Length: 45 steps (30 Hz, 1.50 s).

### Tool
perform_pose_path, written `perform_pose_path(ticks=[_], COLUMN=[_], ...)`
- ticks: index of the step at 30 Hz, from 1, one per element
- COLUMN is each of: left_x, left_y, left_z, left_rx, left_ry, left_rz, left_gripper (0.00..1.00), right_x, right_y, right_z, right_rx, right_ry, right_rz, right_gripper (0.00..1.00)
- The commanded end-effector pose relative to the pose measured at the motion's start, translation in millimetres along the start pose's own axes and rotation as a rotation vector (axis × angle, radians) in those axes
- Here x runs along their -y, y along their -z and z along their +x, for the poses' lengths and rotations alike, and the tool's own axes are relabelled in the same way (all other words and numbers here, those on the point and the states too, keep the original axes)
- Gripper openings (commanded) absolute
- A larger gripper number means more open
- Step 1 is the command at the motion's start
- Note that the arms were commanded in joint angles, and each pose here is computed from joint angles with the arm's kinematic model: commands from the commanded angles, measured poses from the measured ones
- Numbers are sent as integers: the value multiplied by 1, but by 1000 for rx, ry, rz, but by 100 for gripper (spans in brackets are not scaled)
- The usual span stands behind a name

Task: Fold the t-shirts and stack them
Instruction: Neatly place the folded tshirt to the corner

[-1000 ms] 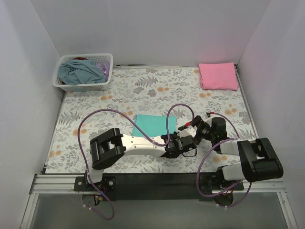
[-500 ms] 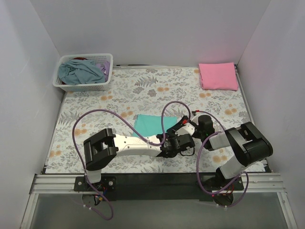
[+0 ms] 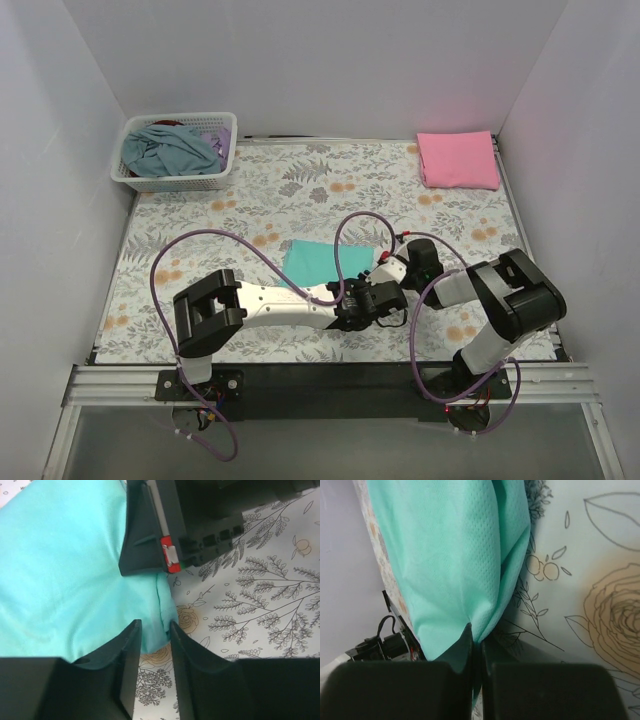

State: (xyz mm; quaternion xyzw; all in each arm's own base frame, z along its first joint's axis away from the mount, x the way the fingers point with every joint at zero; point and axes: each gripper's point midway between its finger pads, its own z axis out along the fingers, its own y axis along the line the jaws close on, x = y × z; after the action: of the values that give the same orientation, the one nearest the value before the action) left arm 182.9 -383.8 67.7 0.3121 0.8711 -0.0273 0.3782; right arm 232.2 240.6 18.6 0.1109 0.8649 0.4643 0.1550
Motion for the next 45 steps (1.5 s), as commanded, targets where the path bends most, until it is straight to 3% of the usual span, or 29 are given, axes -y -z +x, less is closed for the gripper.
perform_pose_path(ticks=[1,6,10,12,16,19,24,28,34,43,45], left_x=[-3,-35,-98,-156,-261,-305,-323,-346,-347,-344,-342], left_y=[18,28,36,39,33,29,16,20,11,-2,-4], left_z=[-37,-72,-95,-104,-81,-42,34,35,55,67,68], left_rx=[79,104,125,157,170,146,69,59,-12,-76,-85], left_ry=[104,231,387,485,631,720,858,840,848,841,841], left_rz=[29,38,57,15,-141,-212,-248,-364,-409,-414,-407], left_gripper=[30,50,64,69,73,75,79,82,86,85,85], right_x=[9,7,11,5,9,12,4,12,-1,-25,-32], right_y=[-1,3,13,16,29,42,48,51,76,125,136], right_z=[-14,-48,-81,-116,-174,-226,-309,-365,-438,-494,-500], right_rx=[11,9,-5,47,89,141,248,334,504,767,778], right_ry=[130,384,545,614,748,826,858,836,887,925,964], right_rz=[99,234,386,462,656,826,931,1000,1128,1200,1213], right_gripper=[1,1,1,1,1,1,1,1,1,1,1])
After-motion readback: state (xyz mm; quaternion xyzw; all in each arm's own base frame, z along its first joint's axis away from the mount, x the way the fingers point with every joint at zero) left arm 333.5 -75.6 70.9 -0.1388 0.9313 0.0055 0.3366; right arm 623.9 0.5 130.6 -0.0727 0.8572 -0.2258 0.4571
